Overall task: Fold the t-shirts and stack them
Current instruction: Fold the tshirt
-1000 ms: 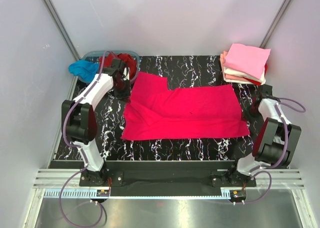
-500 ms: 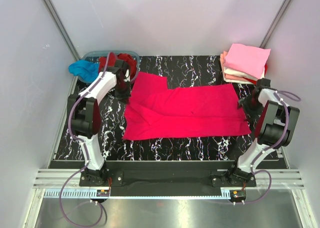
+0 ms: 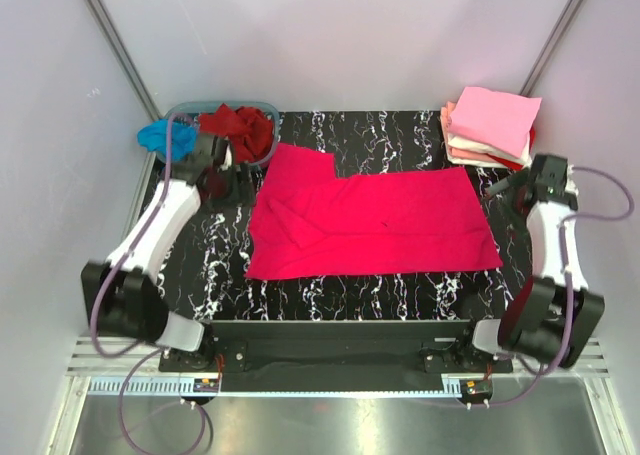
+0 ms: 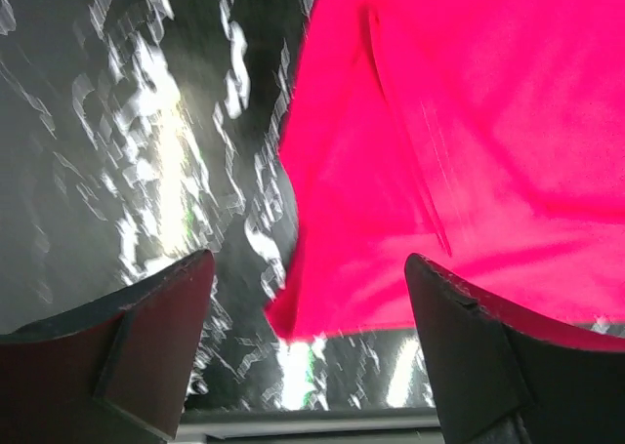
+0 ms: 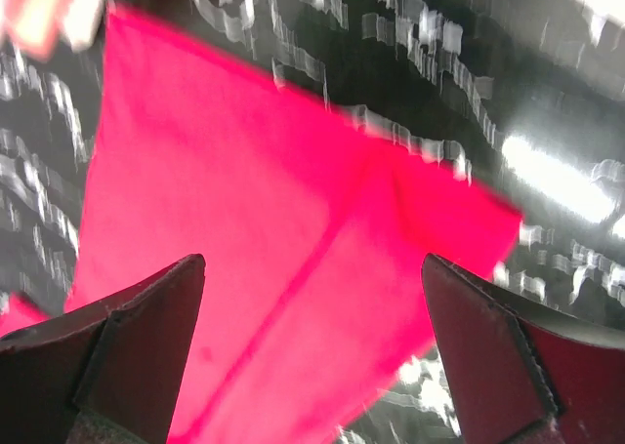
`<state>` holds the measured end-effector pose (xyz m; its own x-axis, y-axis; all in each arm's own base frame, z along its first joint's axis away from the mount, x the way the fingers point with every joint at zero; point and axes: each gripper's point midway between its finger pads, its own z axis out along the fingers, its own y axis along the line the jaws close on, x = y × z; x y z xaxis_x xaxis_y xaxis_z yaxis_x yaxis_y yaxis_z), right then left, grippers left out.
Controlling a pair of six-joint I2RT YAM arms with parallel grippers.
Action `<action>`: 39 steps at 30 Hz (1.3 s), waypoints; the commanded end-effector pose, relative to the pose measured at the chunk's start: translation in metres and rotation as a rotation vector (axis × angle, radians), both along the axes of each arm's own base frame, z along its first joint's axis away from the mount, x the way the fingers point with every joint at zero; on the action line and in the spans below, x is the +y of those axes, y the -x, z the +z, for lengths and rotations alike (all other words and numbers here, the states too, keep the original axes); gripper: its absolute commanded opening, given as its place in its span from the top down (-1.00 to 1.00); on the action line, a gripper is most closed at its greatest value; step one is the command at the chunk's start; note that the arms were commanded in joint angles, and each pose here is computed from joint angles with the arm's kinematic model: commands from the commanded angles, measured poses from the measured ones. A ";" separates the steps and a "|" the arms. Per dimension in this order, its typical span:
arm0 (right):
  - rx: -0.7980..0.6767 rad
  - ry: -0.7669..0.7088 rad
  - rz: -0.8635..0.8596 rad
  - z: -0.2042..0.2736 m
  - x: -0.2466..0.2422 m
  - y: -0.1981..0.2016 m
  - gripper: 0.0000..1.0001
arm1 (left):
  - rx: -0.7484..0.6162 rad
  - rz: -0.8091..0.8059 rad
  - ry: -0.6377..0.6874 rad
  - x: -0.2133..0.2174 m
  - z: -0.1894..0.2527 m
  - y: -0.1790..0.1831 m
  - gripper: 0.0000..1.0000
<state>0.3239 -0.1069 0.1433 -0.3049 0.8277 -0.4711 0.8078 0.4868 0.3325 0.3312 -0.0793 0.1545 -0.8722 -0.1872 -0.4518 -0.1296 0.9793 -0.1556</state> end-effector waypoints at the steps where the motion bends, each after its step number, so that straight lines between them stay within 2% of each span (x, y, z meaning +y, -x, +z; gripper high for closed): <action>1: 0.001 -0.141 0.106 -0.027 0.042 0.027 -0.99 | -0.036 0.046 0.159 -0.017 -0.010 0.026 -0.67; 5: 0.008 -0.218 0.186 -0.054 0.069 0.049 -1.00 | -0.016 0.092 0.273 -0.028 -0.036 0.052 -0.60; 11: 0.018 -0.271 0.225 -0.068 0.083 0.058 -0.99 | 0.055 0.127 0.349 -0.038 -0.078 0.080 -0.55; 16: 0.132 -0.305 0.216 -0.097 0.081 0.062 -0.99 | 0.113 0.151 0.331 -0.040 -0.101 0.098 -0.48; 21: 0.170 -0.282 0.195 -0.106 0.074 0.062 -0.99 | 0.141 0.181 0.301 -0.038 -0.117 0.112 -0.35; 24: 0.184 -0.269 0.183 -0.112 0.068 0.062 -0.99 | 0.136 0.199 0.295 -0.035 -0.125 0.113 -0.04; 25: 0.194 -0.274 0.178 -0.115 0.066 0.064 -1.00 | 0.137 0.201 0.296 -0.035 -0.127 0.114 0.16; 26: 0.191 -0.292 0.173 -0.117 0.065 0.063 -0.99 | 0.127 0.200 0.300 -0.036 -0.128 0.112 0.58; 28: 0.200 -0.356 0.129 -0.129 0.058 0.068 -0.99 | 0.105 0.195 0.288 -0.034 -0.127 0.107 0.95; 31: 0.198 -0.458 0.111 -0.138 0.063 0.068 -0.98 | 0.084 0.218 0.216 -0.021 -0.122 0.102 1.00; 34: 0.211 -0.439 0.103 -0.139 0.060 0.070 -0.98 | 0.095 0.273 0.159 0.003 -0.110 0.101 1.00; 39: 0.213 -0.353 0.052 -0.129 0.047 0.078 -0.99 | 0.065 0.313 0.198 0.017 -0.084 0.103 1.00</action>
<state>0.2555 -0.0413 0.0252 -0.4238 0.9056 0.0163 0.8361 0.3842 0.3916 0.2234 -0.0759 0.0474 -0.8071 -0.5289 -0.2624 -0.4385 0.8346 -0.3335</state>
